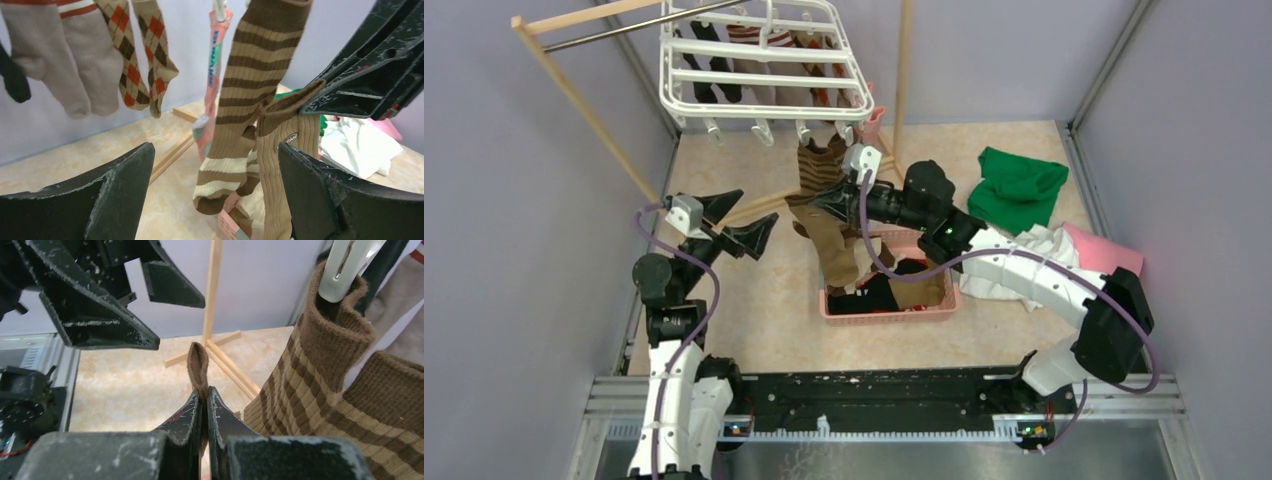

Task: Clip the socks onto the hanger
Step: Open the clamp at the hanger.

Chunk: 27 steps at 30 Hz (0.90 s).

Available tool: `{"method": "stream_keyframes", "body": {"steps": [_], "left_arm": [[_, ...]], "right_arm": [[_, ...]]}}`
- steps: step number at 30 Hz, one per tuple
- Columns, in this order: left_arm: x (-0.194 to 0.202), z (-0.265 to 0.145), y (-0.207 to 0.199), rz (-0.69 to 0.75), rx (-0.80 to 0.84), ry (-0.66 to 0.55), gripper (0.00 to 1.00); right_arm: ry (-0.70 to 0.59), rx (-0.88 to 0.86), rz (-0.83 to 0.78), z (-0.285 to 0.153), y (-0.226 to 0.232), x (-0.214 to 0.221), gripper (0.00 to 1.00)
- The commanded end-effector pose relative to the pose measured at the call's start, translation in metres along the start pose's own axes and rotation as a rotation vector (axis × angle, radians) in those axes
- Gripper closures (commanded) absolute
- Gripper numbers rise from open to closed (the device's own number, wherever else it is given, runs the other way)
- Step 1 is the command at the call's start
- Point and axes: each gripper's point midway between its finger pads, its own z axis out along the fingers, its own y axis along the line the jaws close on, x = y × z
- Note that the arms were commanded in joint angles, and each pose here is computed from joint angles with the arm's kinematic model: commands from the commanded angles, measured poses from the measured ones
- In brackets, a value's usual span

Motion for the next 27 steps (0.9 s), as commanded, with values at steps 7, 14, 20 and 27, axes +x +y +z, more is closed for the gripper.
{"method": "stream_keyframes", "body": {"steps": [7,14,20,27], "left_arm": [[0.033,-0.011,0.071,-0.043,-0.308,-0.041,0.01],[0.040,-0.017,0.094,-0.051,-0.421,-0.038,0.01],[0.029,-0.011,0.077,-0.007,-0.319,-0.056,0.01],[0.025,0.007,0.049,-0.041,-0.082,-0.090,0.01]], "right_arm": [[-0.114,0.268,-0.068,0.038,-0.015,-0.044,1.00],[-0.134,0.468,-0.086,0.058,-0.041,-0.038,1.00],[-0.154,0.633,-0.115,0.050,-0.067,-0.037,1.00],[-0.195,0.760,-0.175,0.021,-0.083,-0.047,1.00]]}}
